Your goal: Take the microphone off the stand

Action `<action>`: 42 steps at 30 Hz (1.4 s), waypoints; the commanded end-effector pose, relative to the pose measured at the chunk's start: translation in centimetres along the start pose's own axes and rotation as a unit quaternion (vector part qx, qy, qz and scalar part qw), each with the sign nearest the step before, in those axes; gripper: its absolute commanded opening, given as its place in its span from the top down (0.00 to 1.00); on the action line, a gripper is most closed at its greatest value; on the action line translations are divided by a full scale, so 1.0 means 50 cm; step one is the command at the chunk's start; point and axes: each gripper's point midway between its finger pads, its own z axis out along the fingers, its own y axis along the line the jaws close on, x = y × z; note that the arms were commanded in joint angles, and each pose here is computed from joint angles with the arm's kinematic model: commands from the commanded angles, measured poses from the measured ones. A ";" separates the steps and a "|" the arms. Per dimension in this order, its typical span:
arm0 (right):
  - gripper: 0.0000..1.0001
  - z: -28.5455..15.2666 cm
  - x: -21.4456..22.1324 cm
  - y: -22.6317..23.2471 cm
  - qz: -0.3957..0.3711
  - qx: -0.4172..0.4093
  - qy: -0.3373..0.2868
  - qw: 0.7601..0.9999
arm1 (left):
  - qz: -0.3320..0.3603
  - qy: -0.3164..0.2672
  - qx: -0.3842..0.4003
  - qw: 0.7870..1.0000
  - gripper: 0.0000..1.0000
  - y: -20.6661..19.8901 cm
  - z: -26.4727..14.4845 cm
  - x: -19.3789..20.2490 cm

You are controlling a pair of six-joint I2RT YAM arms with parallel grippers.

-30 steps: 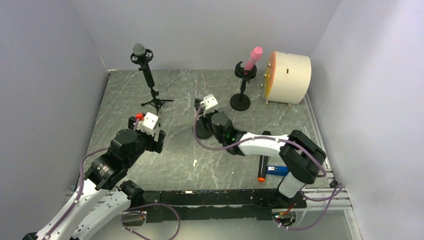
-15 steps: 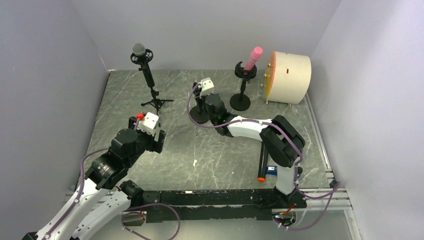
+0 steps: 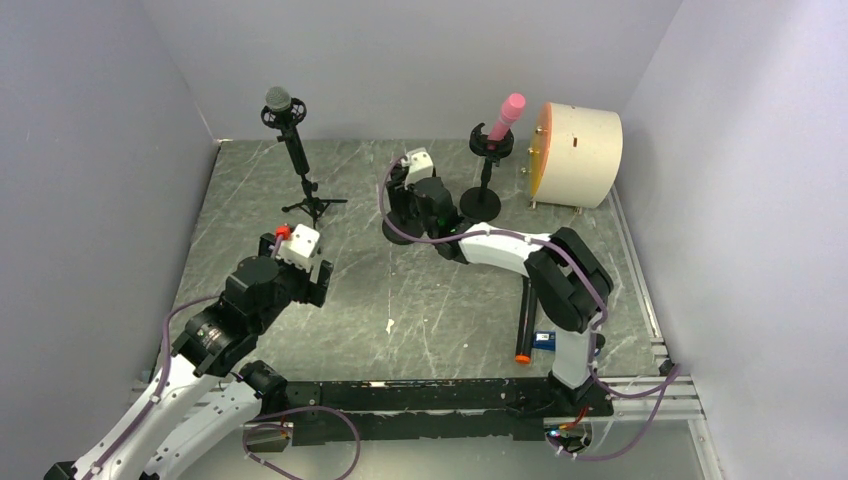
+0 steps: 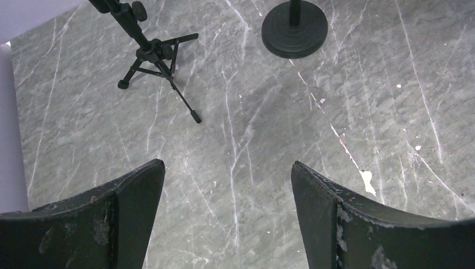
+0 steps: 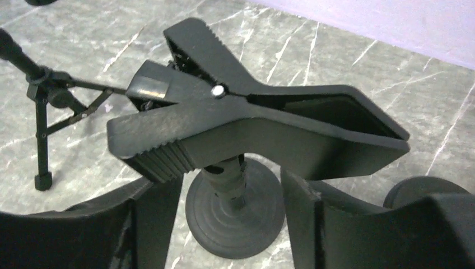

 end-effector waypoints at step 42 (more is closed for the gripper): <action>0.31 -0.166 -0.017 -0.395 0.168 0.114 -0.018 0.979 | -0.022 0.016 -0.015 1.000 0.10 0.008 0.002 -0.009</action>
